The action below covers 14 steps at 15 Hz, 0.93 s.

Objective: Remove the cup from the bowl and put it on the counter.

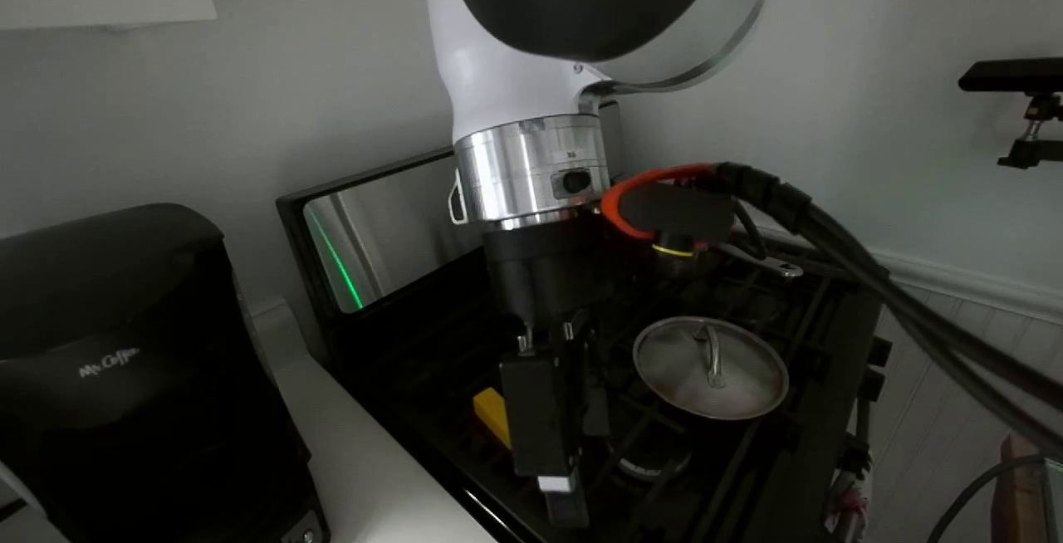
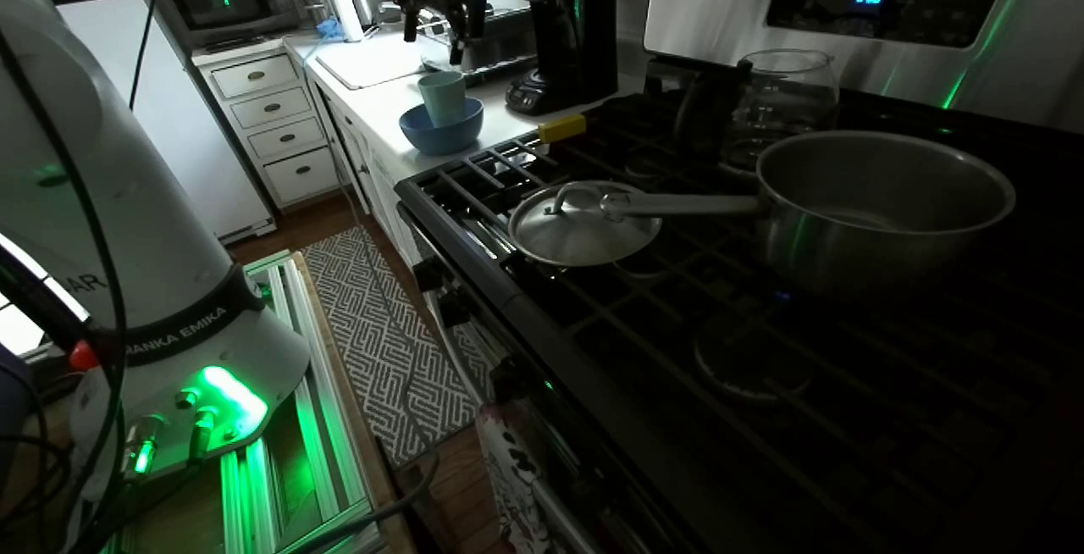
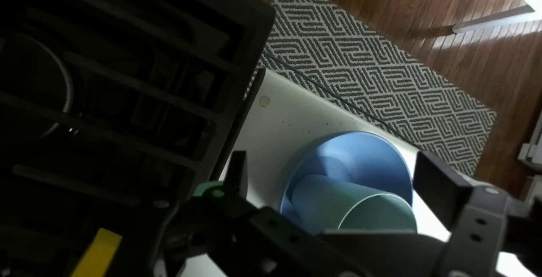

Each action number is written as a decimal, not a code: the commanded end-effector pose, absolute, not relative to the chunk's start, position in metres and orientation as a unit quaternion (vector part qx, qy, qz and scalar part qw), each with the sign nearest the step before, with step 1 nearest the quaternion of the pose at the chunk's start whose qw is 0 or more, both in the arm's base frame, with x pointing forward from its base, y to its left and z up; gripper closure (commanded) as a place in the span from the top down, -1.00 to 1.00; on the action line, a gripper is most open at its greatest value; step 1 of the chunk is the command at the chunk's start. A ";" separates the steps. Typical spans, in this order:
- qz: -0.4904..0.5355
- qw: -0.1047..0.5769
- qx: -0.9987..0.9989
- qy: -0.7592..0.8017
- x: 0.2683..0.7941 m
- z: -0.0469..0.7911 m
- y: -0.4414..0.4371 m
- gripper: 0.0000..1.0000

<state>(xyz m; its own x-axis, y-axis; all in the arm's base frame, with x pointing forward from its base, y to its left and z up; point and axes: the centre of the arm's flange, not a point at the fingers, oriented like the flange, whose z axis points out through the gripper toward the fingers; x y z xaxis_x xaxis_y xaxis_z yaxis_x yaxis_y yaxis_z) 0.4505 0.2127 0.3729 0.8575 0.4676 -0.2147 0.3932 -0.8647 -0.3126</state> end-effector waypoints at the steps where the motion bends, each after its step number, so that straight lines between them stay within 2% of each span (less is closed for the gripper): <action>1: 0.121 0.104 -0.935 -0.317 0.442 0.370 0.194 1.00; 4: 0.102 0.078 -0.914 -0.385 0.442 0.370 0.205 1.00; 8: 0.125 0.092 -0.925 -0.348 0.451 0.365 0.203 1.00; 9: 0.081 0.108 -0.932 -0.336 0.453 0.362 0.208 1.00; 14: -0.027 0.102 -0.948 -0.299 0.475 0.351 0.226 1.00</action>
<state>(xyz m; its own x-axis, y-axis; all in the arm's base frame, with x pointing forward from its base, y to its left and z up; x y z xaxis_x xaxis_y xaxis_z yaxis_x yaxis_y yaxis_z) 0.4729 0.2131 0.3649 0.7995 0.5995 0.0360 0.5942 -0.7808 -0.1931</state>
